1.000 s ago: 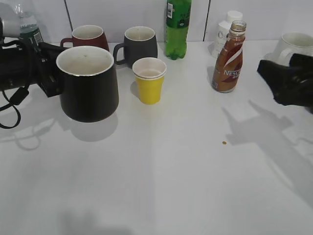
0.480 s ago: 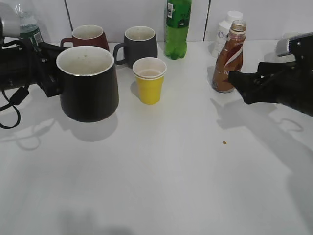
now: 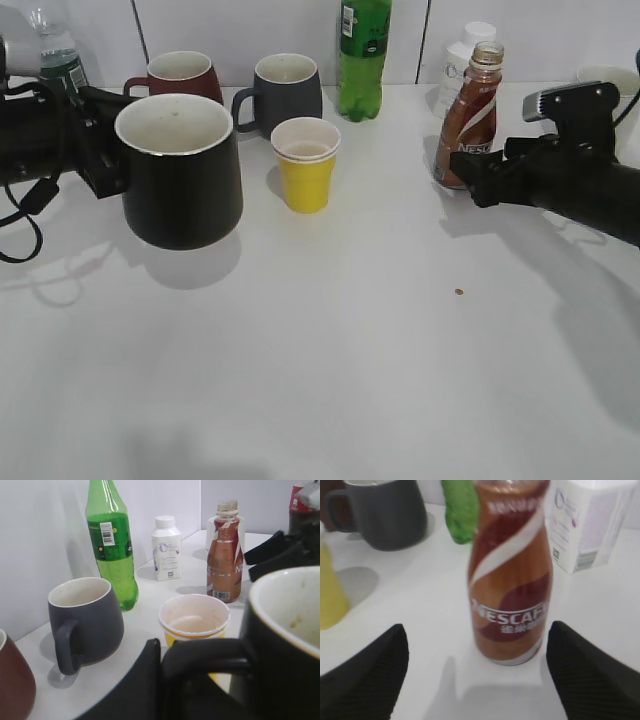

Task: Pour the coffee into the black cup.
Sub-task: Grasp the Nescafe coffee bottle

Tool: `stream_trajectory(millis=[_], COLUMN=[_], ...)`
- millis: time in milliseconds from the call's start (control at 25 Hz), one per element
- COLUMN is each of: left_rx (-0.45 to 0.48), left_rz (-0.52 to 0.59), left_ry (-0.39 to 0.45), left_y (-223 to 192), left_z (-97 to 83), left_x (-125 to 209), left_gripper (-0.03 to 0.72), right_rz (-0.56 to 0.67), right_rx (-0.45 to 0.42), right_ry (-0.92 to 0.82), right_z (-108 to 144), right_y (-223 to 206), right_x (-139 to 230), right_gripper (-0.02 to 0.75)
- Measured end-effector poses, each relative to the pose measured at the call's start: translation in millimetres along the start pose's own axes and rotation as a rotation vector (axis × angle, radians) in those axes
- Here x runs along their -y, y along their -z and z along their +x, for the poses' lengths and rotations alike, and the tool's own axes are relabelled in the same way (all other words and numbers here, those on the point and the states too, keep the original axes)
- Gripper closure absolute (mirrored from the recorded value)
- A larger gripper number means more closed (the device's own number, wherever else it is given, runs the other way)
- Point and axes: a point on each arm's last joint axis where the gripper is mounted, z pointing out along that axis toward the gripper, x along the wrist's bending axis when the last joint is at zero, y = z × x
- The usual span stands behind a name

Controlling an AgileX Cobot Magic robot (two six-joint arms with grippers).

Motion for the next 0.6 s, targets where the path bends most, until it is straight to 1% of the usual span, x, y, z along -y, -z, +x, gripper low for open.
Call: stream_trajectory(millis=[200, 400, 600], left_rx=[0.000, 0.000, 0.000], left_rz=[0.000, 0.000, 0.000], left_ry=[0.000, 0.000, 0.000], left_y=[0, 0, 0], left_z=[0.0, 0.0, 0.0], left_x=[0, 0, 0], left_gripper=[0.655, 0.655, 0.655], right_rz=[-0.010, -0.038, -0.048], right_rx=[-0.007, -0.035, -0.045], right_ry=[0.011, 0.028, 0.032], right_z=[-5, 0, 1], right_y=[-22, -46, -62], right_x=[2, 0, 2], right_gripper=[0.064, 0.066, 0.074])
